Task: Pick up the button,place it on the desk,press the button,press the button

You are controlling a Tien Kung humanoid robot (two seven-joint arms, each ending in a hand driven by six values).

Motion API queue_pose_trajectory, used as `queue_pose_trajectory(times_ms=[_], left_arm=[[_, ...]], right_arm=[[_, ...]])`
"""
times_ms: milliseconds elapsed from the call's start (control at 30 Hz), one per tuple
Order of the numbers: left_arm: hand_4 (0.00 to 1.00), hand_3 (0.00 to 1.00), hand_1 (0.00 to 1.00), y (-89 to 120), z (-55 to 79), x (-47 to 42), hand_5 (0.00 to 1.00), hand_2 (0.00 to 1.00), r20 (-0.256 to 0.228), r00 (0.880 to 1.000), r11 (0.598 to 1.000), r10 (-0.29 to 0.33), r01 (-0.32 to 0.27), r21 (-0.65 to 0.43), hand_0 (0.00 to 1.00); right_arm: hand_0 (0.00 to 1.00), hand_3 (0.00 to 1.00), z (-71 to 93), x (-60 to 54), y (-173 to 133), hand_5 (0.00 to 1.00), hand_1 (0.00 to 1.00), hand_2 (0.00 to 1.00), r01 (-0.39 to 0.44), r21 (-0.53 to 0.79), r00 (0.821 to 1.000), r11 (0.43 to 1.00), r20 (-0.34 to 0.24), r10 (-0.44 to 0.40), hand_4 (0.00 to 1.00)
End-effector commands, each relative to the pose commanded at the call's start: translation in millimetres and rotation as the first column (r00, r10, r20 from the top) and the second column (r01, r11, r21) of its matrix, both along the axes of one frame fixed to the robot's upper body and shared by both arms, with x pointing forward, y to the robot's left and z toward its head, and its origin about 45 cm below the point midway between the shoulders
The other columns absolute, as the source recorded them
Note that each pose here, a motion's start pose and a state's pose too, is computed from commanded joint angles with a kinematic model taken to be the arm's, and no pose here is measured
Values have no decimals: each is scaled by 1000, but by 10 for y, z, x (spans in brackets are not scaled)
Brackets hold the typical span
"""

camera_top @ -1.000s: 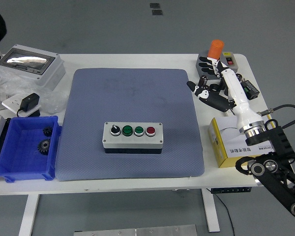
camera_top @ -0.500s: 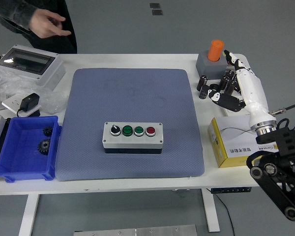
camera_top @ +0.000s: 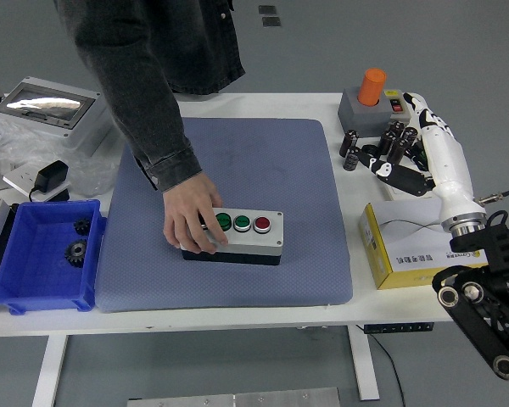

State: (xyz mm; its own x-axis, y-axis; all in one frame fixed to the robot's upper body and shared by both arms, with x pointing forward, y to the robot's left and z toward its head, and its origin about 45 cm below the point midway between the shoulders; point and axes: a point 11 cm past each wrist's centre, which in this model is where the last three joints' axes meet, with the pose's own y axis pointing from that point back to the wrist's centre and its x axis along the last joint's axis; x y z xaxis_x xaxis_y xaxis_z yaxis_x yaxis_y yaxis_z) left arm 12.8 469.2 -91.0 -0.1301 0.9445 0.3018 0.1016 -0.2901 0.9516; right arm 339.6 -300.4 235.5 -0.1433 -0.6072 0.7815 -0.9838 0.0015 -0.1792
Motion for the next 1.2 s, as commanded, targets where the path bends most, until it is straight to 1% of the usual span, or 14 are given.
queue_pose_trajectory(times_ms=[233, 467, 600, 700, 800, 933, 1100, 1133, 1200], left_arm=[[643, 807, 683, -4, 0, 25, 880, 667, 3, 1000, 1000, -7, 7, -1, 704], [644, 807, 684, -10, -2, 39, 881, 667, 4, 1000, 1000, -11, 11, -2, 704], [647, 807, 683, -9, 0, 35, 882, 667, 0, 1000, 1000, -10, 10, -2, 704], [647, 807, 683, -7, 1, 35, 882, 667, 0, 1000, 1000, -10, 10, -1, 704], [647, 807, 683, -5, 2, 38, 881, 667, 0, 1000, 1000, -11, 11, -1, 704], [647, 807, 683, -4, 3, 49, 879, 667, 1, 1000, 1000, -12, 12, 0, 704], [647, 807, 683, 6, 9, 67, 879, 667, 3, 1000, 1000, -14, 14, 1, 704], [648, 807, 683, 9, 11, 71, 879, 667, 3, 1000, 1000, -14, 14, 2, 704], [648, 807, 683, 14, 14, 78, 879, 667, 4, 1000, 1000, -14, 14, 3, 704]], right_arm=[[998, 998, -15, 29, 26, 499, 947, 982, -10, 30, 1000, 1000, -4, 11, 969], [998, 998, -105, 23, -49, 502, 956, 985, 18, 45, 1000, 999, -26, -17, 966], [998, 998, -116, 25, -54, 502, 955, 986, 35, 36, 999, 999, -30, -34, 967], [998, 998, -93, 27, 6, 502, 955, 986, 47, 3, 998, 999, -34, -47, 967], [998, 998, -85, 42, 141, 503, 953, 986, 37, -47, 998, 998, -49, -40, 967], [998, 998, -146, 85, 404, 502, 958, 986, 6, -120, 995, 993, -98, -18, 968], [998, 998, -230, 130, 773, 502, 958, 986, -50, -148, 986, 988, -166, 25, 968], [998, 998, -244, 132, 842, 498, 998, 998, -65, -147, 984, 987, -176, 39, 972], [998, 998, -272, 131, 994, 498, 998, 998, -103, -146, 978, 984, -194, 74, 972]])
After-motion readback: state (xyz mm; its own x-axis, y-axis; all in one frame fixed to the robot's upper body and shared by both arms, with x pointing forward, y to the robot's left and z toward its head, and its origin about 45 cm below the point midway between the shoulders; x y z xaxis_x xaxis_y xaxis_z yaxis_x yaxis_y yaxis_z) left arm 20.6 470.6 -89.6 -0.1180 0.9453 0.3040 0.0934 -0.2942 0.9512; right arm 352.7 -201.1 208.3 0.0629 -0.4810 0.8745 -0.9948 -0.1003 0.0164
